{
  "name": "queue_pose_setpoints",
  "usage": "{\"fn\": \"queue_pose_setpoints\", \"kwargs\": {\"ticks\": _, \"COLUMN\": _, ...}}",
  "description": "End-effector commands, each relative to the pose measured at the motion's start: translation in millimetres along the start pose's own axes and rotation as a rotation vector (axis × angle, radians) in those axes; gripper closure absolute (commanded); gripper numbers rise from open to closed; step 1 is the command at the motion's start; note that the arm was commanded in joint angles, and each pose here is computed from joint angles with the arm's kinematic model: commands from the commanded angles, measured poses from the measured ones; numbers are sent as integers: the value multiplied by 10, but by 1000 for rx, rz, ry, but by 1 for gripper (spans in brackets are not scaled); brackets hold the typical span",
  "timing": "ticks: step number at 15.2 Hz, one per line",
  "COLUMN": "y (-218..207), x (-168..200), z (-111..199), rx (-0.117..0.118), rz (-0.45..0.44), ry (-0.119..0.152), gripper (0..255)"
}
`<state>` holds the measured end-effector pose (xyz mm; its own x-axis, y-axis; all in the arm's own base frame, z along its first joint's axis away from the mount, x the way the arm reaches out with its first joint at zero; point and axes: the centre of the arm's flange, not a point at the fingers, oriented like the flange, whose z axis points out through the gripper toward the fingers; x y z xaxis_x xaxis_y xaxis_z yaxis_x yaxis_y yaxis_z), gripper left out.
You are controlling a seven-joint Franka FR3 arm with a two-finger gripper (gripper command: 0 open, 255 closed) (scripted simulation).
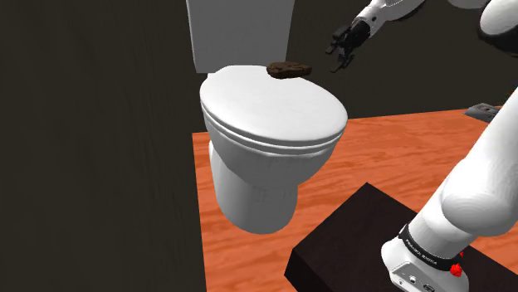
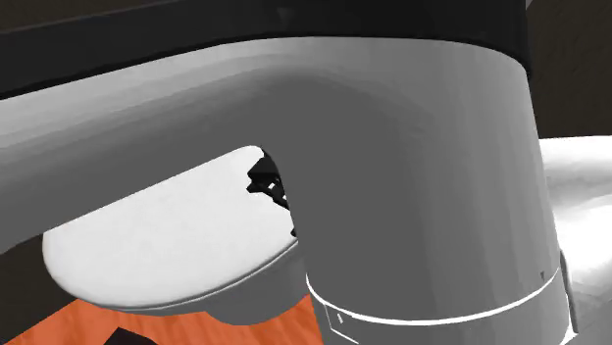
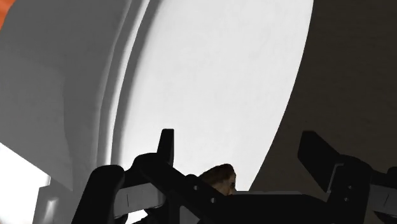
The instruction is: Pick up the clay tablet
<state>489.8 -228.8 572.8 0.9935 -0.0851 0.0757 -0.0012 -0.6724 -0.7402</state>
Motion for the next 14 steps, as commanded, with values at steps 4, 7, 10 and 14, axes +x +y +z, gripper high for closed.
{"fn": "queue_pose_setpoints", "kwargs": {"ticks": 4, "y": 669, "x": 529, "z": -17, "rx": 281, "rz": 27, "ry": 46, "gripper": 0}}
{"fn": "queue_pose_setpoints", "kwargs": {"ticks": 7, "y": 1081, "x": 836, "z": 58, "rx": 445, "rz": 47, "ry": 72, "gripper": 0}}
{"fn": "queue_pose_setpoints", "kwargs": {"ticks": 10, "y": 1401, "x": 1076, "z": 160, "rx": 575, "rz": 63, "ry": 92, "gripper": 0}}
{"fn": "queue_pose_setpoints", "kwargs": {"ticks": 14, "y": 1557, "x": 1060, "z": 301, "rx": 575, "rz": 63, "ry": 92, "gripper": 0}}
